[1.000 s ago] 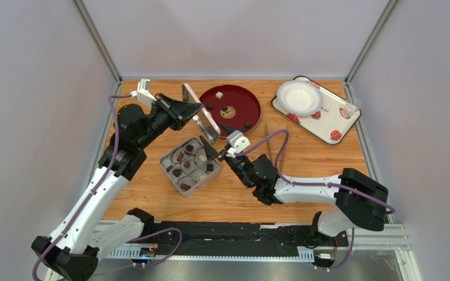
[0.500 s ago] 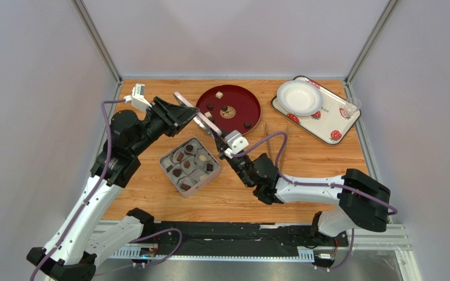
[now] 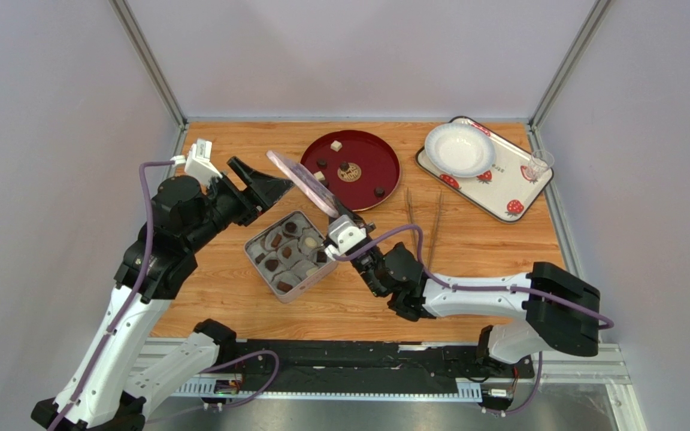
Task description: Pack the chocolate
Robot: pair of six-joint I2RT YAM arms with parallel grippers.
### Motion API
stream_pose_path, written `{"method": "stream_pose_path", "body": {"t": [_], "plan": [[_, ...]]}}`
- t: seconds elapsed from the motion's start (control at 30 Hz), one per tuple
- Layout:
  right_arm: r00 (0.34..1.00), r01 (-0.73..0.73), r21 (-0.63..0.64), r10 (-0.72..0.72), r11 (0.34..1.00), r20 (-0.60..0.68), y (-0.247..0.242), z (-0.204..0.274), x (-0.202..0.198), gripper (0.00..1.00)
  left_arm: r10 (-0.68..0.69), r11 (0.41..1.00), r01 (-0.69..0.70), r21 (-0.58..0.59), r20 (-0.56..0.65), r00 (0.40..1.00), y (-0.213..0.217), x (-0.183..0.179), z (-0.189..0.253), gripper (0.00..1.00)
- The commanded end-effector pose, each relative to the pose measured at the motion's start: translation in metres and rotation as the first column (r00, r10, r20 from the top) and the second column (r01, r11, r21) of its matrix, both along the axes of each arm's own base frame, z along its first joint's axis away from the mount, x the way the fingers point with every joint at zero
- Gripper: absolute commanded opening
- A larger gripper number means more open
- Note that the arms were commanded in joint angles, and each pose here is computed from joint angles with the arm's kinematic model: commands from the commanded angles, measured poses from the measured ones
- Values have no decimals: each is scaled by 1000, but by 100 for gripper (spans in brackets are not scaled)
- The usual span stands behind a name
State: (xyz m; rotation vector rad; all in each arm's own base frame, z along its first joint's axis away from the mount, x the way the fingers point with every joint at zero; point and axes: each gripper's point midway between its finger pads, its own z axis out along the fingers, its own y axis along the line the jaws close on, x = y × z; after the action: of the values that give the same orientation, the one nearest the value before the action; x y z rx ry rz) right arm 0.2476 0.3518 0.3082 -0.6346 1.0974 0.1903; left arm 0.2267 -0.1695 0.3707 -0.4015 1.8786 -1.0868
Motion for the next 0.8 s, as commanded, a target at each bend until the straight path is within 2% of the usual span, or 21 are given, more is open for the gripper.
{"method": "stream_pose_path", "body": {"t": [0.0, 0.17, 0.33, 0.53, 0.67, 0.77], "plan": [[990, 105, -35, -101, 994, 94, -3, 17, -1, 0, -18, 1000, 18, 26, -10, 1000, 0, -4, -1, 80], [979, 167, -108, -151, 980, 136, 7, 10, -4, 0, -27, 999, 29, 31, -48, 998, -4, -1, -12, 80], [950, 266, -130, -236, 955, 206, 10, 10, -6, 0, 0, 997, 8, 78, -95, 996, -1, 3, -32, 80], [939, 288, -158, -246, 945, 240, 17, 6, -11, 0, 34, 993, -17, 116, -145, 989, 4, 6, -58, 79], [927, 314, -180, -260, 932, 272, 19, 6, -12, 0, 52, 989, -30, 144, -152, 987, 6, 11, -64, 74], [917, 332, -191, -269, 924, 295, 22, 3, -13, 0, 54, 988, -31, 150, -153, 987, 5, 14, -64, 66]]}}
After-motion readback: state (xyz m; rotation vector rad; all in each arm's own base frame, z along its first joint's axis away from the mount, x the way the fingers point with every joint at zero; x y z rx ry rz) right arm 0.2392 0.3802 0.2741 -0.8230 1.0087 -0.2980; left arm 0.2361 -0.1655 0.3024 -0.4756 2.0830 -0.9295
